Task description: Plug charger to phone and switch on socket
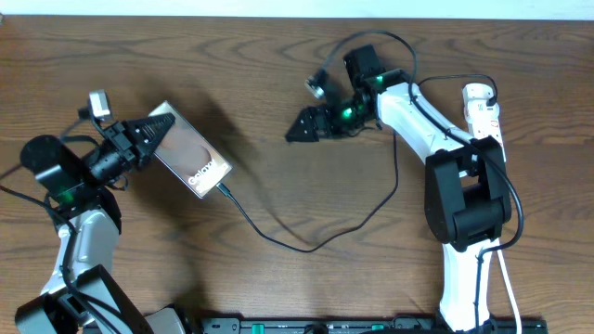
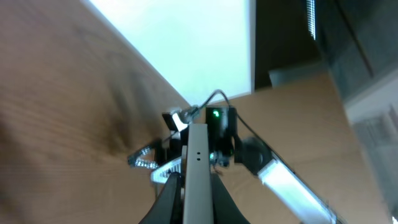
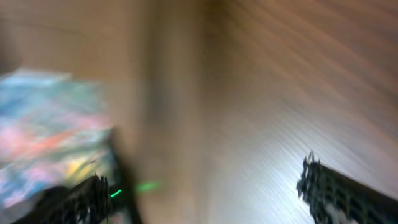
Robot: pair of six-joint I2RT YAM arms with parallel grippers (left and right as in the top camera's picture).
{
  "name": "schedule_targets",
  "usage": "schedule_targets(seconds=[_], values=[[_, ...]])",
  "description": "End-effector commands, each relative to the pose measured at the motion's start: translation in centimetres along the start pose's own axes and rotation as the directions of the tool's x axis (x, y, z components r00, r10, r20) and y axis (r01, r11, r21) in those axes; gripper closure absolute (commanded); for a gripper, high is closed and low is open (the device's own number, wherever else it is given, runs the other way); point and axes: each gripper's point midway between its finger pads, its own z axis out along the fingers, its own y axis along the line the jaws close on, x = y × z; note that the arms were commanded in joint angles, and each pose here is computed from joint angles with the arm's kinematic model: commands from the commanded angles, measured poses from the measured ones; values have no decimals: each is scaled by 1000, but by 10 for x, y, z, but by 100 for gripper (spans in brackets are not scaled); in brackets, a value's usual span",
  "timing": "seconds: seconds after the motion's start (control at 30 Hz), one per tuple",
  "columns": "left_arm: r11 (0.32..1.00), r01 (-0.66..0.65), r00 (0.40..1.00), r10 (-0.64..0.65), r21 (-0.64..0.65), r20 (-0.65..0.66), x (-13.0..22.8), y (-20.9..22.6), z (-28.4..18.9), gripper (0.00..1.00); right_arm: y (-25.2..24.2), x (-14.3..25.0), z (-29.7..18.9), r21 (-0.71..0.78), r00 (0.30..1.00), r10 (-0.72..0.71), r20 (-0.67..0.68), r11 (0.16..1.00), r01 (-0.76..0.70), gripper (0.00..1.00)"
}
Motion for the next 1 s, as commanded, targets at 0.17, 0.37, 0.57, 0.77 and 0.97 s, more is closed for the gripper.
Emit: schedule_targets(seconds=[0.17,0.37,0.57,0.77,0.97], values=[[849,228,967,-141,-476,212,15,119,-27,93,-61,12,-35,475,986,158,53,865,-164,1],[672,361,928,-193,-646,319,30,159,-56,93,-44,8,-61,580,988,109,112,800,-154,1],[484,527,848,-241,-699,472,42,182,-84,93,-2,4,-80,615,989,5,149,783,-96,1],[398,558,830,-271,-728,488,59,189,-95,93,30,2,-92,644,979,-76,188,763,-64,1],[377,567,823,-292,-733,487,68,194,-96,93,43,3,-89,651,977,-111,180,759,-34,1]])
